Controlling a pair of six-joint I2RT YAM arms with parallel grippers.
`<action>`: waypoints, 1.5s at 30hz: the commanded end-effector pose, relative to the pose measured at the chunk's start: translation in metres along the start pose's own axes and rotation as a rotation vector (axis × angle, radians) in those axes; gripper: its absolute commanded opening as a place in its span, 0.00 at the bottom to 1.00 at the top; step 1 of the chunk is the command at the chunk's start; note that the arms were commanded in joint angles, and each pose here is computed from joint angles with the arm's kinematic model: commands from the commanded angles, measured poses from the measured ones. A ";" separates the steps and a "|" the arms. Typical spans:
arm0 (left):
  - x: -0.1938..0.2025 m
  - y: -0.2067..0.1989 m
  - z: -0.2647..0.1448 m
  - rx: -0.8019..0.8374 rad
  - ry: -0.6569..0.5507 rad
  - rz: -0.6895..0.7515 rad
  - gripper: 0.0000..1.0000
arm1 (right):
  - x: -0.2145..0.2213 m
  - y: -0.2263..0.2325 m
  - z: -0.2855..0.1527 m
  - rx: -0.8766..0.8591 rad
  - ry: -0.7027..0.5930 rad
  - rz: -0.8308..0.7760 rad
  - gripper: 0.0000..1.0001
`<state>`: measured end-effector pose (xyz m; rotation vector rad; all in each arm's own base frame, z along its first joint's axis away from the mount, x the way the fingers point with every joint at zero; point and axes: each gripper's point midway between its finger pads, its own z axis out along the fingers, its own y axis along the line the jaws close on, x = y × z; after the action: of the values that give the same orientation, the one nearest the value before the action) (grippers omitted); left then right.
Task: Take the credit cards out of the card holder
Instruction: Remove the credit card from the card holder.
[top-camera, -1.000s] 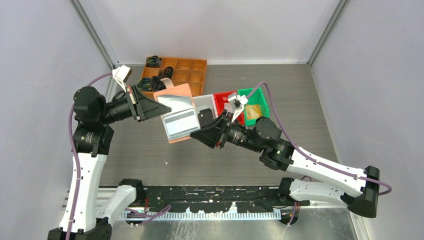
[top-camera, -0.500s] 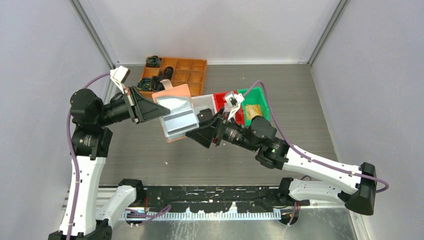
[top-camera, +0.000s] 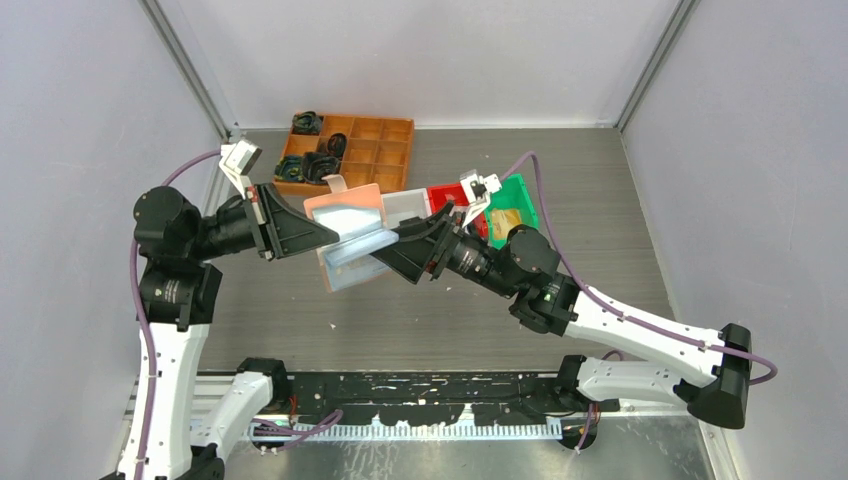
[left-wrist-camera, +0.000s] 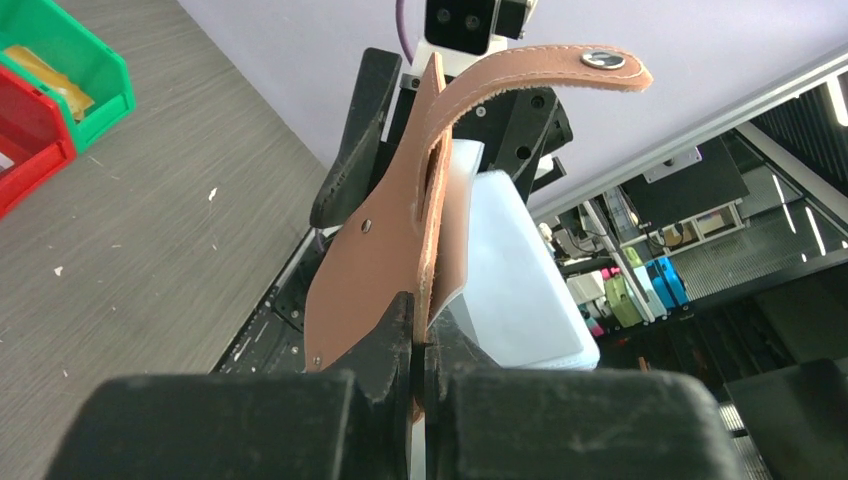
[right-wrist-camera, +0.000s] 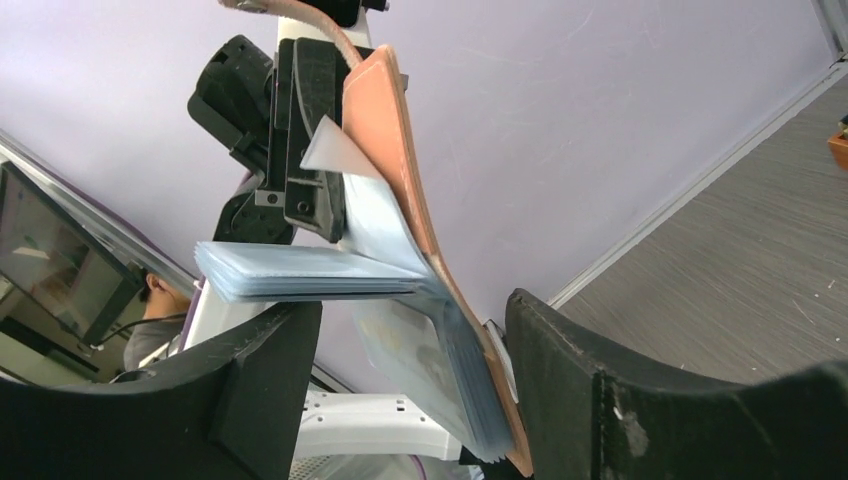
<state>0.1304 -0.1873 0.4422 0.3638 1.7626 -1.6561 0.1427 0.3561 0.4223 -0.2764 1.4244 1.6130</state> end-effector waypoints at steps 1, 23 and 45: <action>0.004 -0.016 -0.003 0.049 0.022 0.085 0.00 | -0.034 0.024 0.009 -0.057 -0.111 0.014 0.74; -0.007 0.002 -0.005 -0.094 -0.006 0.252 0.95 | -0.017 0.038 -0.011 -0.124 -0.021 0.080 0.01; 0.016 -0.015 -0.010 0.050 0.117 0.281 1.00 | 0.036 0.037 -0.023 -0.129 0.401 -0.165 0.00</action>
<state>0.1299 -0.1832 0.4479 0.5925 1.7065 -1.4609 0.1015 0.3618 0.3687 -0.6926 1.7062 1.5285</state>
